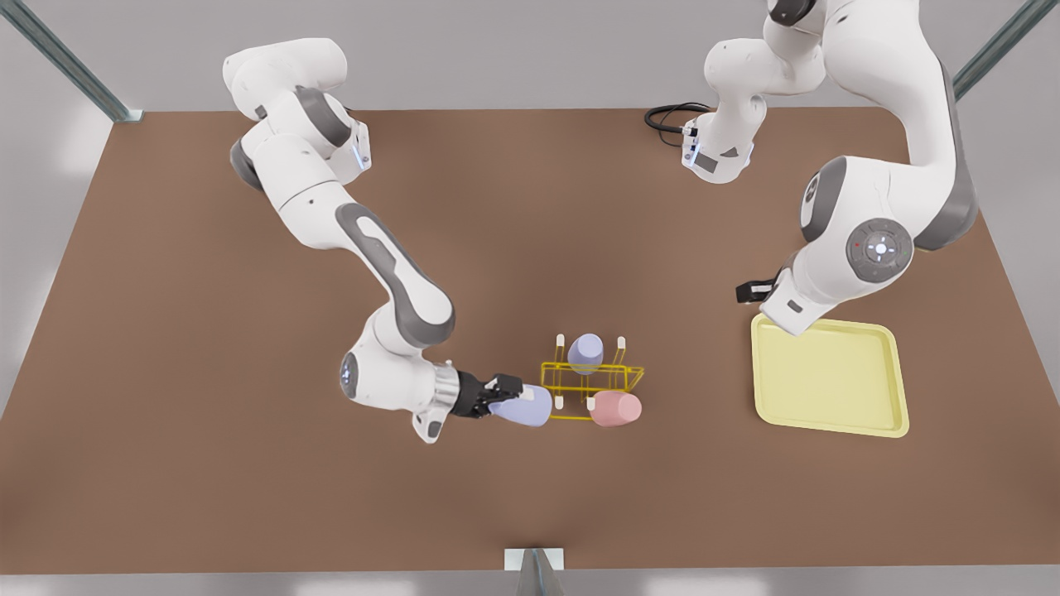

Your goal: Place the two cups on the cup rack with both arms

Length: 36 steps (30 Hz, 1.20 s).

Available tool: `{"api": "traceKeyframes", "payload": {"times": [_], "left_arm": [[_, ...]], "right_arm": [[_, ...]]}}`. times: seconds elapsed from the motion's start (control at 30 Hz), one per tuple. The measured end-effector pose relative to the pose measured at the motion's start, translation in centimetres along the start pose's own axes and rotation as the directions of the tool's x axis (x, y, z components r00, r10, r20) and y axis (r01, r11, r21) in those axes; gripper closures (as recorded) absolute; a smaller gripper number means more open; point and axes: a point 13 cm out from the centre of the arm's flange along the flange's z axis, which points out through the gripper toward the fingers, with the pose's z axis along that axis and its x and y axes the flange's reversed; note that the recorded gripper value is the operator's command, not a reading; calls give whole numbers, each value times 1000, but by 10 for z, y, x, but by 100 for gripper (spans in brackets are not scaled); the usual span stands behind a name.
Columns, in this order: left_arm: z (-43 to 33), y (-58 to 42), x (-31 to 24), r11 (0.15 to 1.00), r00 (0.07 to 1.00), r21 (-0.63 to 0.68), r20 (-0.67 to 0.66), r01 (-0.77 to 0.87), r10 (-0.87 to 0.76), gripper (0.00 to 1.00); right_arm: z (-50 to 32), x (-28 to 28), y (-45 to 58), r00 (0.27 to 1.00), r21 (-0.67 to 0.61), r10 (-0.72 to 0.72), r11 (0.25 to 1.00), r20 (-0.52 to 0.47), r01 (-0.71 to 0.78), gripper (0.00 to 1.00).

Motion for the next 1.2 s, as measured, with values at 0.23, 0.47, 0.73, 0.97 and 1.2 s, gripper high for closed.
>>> {"api": "traceKeyframes", "payload": {"times": [0.23,0.47,0.73,0.97,1.2], "left_arm": [[3,-1,1,996,996,1,-13,-92,92,0],[6,-4,3,988,987,2,-23,-157,157,0],[6,-4,4,979,979,2,-26,-203,203,0],[5,-9,5,972,971,3,-26,-237,237,0],[6,-8,8,967,966,3,-39,-255,255,0]], "right_arm": [[19,11,1,1000,-6,7,1000,-17,-7,14],[41,23,9,999,-12,-4,1000,-37,3,14],[50,21,17,1000,-27,-8,1000,-23,7,0],[43,11,28,1000,-59,7,998,-3,-7,0],[-21,-21,70,999,-94,1,996,47,4,0]]}}
